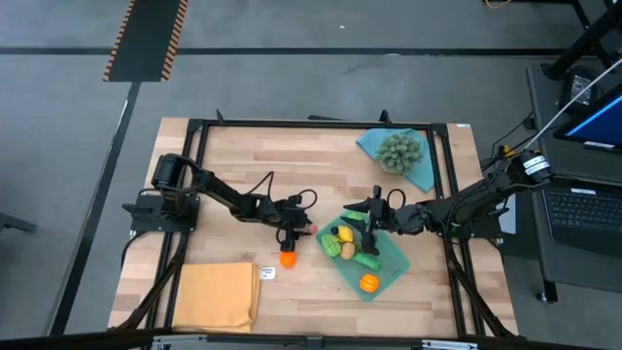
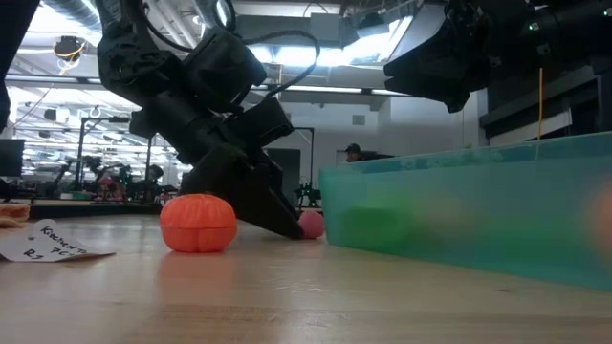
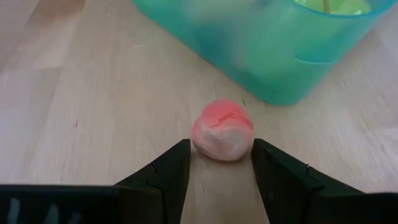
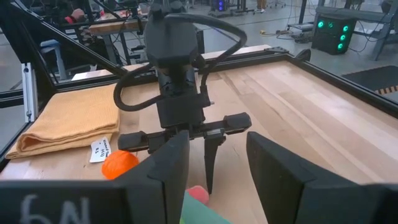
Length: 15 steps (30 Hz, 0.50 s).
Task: Pick and placing Produce into tupperware
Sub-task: Put the apricot into the green bin
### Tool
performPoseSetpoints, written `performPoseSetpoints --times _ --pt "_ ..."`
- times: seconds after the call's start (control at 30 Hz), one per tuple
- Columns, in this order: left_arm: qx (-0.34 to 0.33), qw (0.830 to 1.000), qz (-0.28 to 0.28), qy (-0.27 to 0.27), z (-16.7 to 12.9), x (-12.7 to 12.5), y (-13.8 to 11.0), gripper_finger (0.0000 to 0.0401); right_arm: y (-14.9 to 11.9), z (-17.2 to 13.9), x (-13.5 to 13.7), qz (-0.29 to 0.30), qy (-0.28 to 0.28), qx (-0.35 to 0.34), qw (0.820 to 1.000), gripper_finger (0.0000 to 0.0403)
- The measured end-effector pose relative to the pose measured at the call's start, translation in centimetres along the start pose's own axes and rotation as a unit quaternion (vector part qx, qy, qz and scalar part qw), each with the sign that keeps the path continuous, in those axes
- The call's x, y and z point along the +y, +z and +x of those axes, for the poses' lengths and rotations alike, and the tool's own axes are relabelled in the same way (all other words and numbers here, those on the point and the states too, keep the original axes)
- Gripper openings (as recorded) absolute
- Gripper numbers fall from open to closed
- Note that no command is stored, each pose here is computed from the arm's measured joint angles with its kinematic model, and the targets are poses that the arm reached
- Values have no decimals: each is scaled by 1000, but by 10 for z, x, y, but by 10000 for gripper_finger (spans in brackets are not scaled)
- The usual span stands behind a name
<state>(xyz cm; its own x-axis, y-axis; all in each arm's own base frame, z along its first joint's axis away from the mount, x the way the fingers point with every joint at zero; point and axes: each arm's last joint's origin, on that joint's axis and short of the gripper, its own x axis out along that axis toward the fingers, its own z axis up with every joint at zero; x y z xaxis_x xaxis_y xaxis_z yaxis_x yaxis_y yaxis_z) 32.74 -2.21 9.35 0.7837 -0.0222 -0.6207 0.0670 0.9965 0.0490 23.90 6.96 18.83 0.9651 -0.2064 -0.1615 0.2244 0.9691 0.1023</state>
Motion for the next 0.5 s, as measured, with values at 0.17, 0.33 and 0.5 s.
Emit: performPoseSetpoints --times 0.17,0.33,0.5 --pt "1 1000 0 0 0 0 0 165 0 0 0 0 0 0 1000 163" --pt "-3 1000 0 0 0 0 1 165 0 0 0 -1 0 0 1000 163" --pt "-8 1000 0 1 0 0 1 165 0 0 0 -1 0 0 1000 163"
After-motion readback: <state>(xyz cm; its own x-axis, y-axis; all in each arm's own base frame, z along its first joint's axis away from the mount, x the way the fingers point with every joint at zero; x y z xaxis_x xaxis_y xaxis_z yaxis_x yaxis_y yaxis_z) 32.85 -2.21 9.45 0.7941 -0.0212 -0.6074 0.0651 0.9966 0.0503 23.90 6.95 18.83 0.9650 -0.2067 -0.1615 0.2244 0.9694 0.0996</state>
